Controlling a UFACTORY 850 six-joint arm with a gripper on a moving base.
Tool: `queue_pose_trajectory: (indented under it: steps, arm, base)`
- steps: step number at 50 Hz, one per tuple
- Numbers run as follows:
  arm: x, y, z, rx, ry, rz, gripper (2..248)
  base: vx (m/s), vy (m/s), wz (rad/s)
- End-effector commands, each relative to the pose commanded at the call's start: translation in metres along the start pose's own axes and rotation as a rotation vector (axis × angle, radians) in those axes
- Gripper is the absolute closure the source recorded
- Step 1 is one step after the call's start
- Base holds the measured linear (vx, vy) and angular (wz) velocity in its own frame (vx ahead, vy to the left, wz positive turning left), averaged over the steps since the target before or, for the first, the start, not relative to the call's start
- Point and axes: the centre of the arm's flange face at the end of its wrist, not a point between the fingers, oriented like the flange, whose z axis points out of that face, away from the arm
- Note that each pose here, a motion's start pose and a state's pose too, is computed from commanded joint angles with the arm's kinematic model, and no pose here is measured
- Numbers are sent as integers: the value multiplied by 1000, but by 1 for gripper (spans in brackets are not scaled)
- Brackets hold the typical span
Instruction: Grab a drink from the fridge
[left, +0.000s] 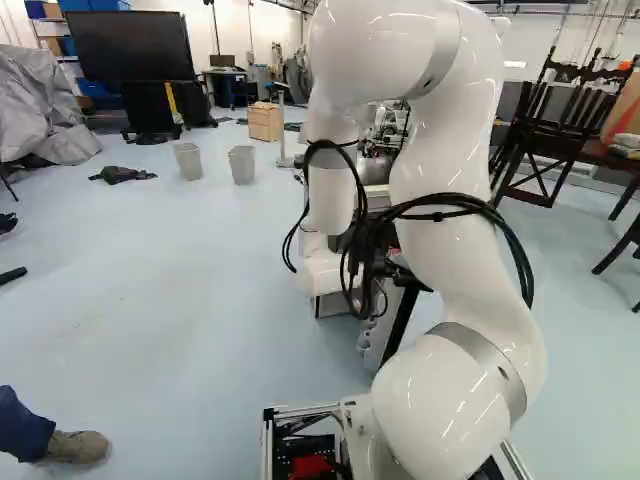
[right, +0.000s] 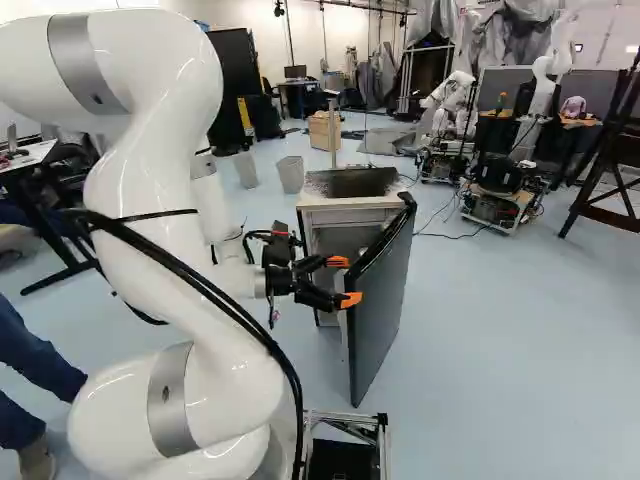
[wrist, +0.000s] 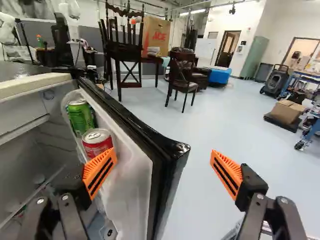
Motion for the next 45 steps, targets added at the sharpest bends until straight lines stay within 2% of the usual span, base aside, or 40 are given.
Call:
queue_pose_trajectory:
  steps: [45]
  arm:
    - [14, -9, 37, -216, 20, 87, 3]
  base:
    - [0, 0, 0]
